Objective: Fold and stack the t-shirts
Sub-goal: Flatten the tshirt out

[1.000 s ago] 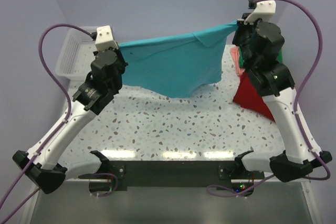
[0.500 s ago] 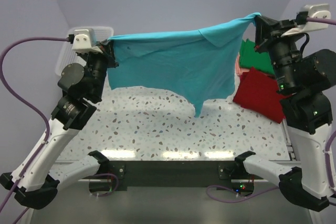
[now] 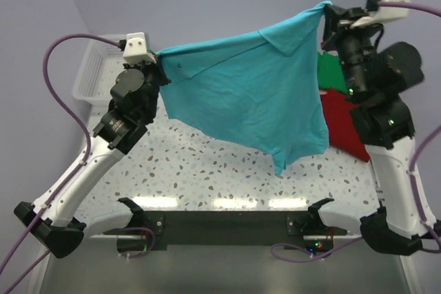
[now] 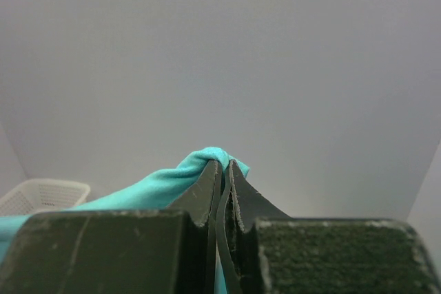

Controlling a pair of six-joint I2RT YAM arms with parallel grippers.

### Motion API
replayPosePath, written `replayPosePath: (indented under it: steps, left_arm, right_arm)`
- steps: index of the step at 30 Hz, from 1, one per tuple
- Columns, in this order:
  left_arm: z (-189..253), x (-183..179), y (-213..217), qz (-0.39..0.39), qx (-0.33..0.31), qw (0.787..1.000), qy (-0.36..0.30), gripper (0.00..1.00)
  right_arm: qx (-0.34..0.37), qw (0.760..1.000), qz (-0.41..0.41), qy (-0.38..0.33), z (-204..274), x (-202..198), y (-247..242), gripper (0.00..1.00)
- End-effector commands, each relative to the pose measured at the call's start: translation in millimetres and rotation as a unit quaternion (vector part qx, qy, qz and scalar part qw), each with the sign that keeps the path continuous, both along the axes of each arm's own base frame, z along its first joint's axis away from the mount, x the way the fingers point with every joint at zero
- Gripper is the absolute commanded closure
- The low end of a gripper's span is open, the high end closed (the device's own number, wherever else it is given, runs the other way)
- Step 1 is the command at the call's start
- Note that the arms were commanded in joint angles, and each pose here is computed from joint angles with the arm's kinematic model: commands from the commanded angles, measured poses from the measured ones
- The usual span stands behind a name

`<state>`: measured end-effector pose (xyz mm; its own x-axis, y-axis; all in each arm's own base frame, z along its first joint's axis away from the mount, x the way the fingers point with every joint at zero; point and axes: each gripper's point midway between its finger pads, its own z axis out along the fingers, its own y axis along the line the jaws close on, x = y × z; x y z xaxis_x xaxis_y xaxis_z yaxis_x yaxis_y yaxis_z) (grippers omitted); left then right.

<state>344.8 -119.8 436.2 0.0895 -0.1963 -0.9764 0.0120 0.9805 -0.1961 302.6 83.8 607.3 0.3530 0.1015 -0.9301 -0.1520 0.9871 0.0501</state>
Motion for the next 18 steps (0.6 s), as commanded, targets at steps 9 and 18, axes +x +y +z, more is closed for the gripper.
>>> replayPosePath:
  steps: [9,18]
  left_arm:
    - [-171,75,-13,0.110,0.056,0.982,0.141,1.00]
    - [-222,125,18,0.206,0.058,0.965,0.154,1.00]
  right_arm:
    - [-0.060,0.980,-0.035,0.187,-210,182,68,1.00]
    - [-0.067,0.971,-0.050,0.226,-287,276,84,1.00]
